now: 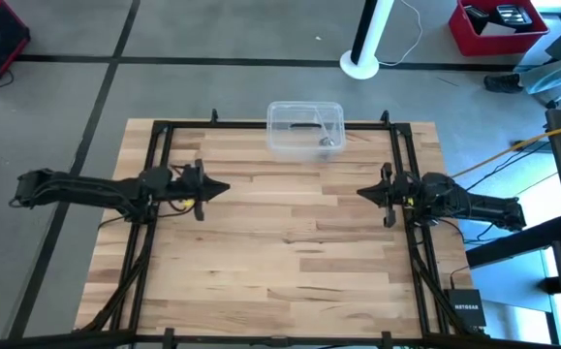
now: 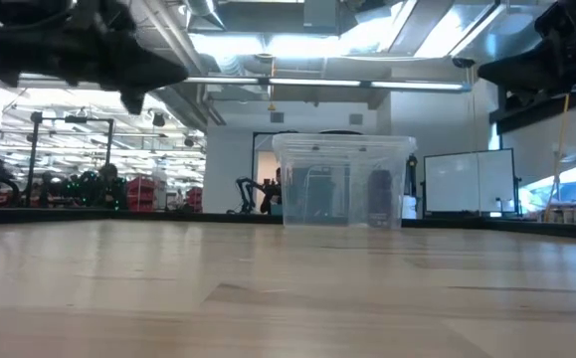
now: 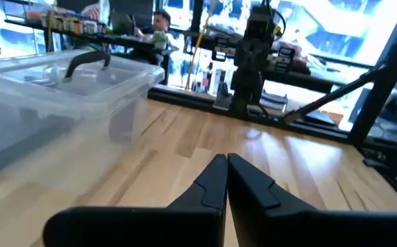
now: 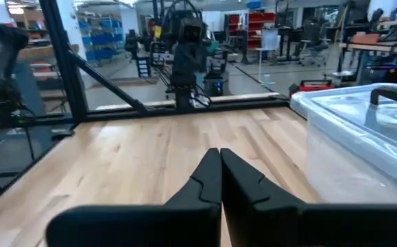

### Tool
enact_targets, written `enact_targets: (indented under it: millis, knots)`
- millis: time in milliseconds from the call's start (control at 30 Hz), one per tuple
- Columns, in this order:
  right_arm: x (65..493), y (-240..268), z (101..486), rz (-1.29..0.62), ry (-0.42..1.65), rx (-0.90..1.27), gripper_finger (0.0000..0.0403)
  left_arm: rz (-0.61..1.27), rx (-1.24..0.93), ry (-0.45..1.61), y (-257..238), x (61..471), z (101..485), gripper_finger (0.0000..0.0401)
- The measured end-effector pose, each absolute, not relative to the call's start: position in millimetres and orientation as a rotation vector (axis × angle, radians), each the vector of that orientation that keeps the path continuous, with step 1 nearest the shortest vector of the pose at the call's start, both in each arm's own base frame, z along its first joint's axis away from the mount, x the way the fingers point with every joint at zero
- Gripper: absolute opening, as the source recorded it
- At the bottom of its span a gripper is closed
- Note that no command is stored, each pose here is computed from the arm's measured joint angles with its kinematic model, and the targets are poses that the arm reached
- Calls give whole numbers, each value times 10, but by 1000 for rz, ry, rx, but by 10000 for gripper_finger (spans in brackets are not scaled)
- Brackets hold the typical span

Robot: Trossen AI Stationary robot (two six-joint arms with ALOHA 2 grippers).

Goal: Roll bandage
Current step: Return to Home Position

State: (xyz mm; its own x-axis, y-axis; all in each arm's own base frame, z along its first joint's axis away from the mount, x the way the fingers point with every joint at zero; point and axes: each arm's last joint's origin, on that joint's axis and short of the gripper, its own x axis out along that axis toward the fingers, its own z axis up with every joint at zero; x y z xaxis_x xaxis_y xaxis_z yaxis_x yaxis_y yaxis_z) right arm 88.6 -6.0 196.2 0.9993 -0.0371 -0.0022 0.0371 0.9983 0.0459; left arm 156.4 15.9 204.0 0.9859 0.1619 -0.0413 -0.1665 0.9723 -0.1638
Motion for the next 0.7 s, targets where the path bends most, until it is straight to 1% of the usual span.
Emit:
enact_targets:
  millis: [200, 333, 433, 533, 700]
  knots:
    - [868, -99, 1918, -113, 43, 75, 4, 179, -199, -20, 142, 1349, 1837, 2]
    - [868, -99, 1927, -118, 33, 81, 4, 205, -226, -30, 141, 1244, 1689, 3]
    - [898, -112, 1885, -149, -14, 104, 4, 220, -221, -37, 142, 1209, 1698, 1]
    - [961, -119, 1712, -145, -48, 122, 4, 215, -198, -54, 136, 1187, 1719, 4]
    - [968, -111, 1693, -118, -35, 125, 5, 205, -180, -59, 124, 1176, 1727, 2]
